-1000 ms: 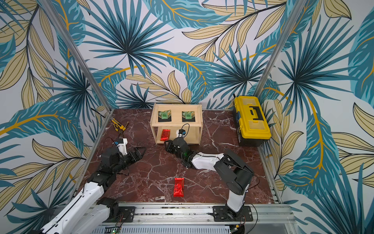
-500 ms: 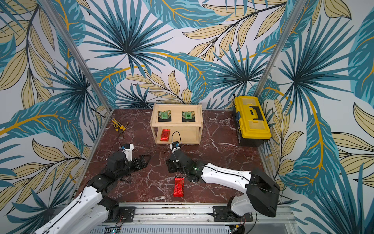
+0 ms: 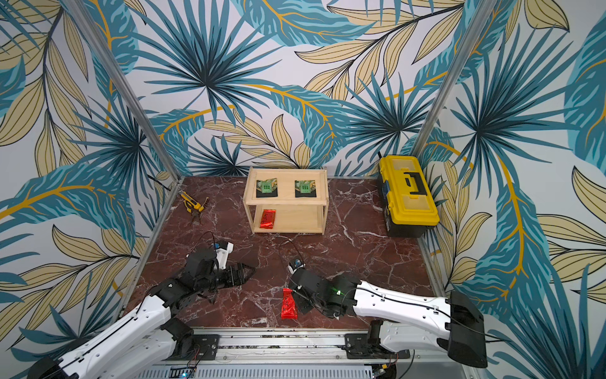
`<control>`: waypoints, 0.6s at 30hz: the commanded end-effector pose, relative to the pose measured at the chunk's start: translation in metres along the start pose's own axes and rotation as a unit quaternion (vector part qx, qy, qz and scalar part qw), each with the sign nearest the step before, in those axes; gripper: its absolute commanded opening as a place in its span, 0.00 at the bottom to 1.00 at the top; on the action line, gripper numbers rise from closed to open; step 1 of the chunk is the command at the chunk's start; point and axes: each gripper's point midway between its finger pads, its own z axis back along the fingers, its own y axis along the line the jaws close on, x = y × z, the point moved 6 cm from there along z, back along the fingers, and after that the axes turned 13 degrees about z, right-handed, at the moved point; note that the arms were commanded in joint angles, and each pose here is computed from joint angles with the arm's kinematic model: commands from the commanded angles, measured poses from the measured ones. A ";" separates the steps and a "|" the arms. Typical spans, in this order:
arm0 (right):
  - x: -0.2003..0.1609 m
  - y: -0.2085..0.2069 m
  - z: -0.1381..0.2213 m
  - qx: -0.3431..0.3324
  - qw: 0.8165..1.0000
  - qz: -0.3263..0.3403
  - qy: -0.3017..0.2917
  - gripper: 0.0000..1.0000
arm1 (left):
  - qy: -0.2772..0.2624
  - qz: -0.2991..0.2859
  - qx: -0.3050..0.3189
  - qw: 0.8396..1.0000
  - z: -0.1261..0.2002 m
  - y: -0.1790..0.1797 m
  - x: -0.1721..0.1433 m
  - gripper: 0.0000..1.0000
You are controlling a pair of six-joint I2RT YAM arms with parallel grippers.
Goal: Place the tea bags on the shelf by color
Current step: Pick up the tea bag from the center of the board.
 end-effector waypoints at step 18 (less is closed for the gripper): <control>-0.039 0.044 -0.070 -0.046 0.996 0.079 -0.025 0.51 | 0.056 -0.009 -0.047 0.997 -0.006 -0.024 -0.001 0.88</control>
